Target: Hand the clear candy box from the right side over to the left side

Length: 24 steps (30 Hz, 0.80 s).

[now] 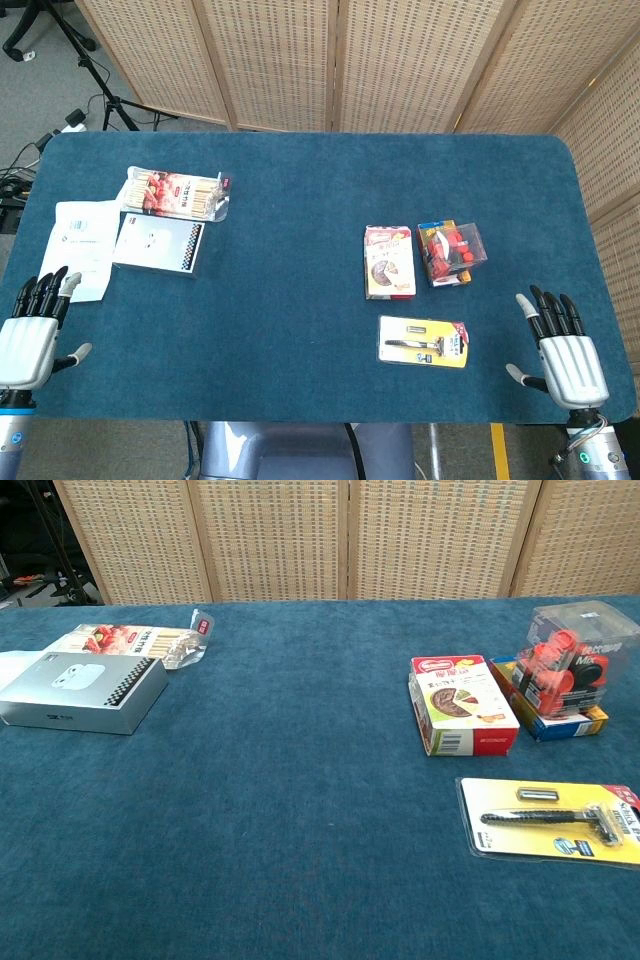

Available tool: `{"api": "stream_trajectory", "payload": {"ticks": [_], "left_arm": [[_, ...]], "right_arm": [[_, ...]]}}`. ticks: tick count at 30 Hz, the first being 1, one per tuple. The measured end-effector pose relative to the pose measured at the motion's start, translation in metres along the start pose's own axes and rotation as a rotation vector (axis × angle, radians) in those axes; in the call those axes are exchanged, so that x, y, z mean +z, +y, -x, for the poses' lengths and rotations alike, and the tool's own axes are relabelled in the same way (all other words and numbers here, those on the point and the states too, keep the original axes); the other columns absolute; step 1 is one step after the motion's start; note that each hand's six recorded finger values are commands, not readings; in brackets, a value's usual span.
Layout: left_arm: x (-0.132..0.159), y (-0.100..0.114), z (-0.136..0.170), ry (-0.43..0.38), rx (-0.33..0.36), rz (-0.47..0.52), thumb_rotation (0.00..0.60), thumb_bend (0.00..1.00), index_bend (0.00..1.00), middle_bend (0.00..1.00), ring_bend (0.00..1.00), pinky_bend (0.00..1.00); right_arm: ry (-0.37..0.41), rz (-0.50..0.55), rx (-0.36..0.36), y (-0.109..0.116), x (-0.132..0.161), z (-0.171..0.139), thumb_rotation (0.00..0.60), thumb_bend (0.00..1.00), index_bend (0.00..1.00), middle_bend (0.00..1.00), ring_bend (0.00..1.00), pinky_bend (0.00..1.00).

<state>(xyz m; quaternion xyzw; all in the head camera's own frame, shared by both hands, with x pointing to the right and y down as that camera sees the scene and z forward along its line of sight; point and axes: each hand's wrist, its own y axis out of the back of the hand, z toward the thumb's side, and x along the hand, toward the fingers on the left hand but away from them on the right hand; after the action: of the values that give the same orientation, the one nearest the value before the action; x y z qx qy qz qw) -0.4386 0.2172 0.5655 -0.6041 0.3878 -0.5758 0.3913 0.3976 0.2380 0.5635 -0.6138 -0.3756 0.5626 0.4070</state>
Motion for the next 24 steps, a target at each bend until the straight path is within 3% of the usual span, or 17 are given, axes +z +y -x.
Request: {"api": "stream_trajectory", "payload": {"ticks": [24], "left_arm": [[-0.0041,0.0048,0.0007,0.006,0.010,0.020,0.600,0.12,0.00,0.00,0.00,0.00]], "right_arm": [[0.002,-0.005,0.018,-0.0057,0.0028,0.0021,0.600,0.00,0.00,0.00,0.00,0.00]]}}
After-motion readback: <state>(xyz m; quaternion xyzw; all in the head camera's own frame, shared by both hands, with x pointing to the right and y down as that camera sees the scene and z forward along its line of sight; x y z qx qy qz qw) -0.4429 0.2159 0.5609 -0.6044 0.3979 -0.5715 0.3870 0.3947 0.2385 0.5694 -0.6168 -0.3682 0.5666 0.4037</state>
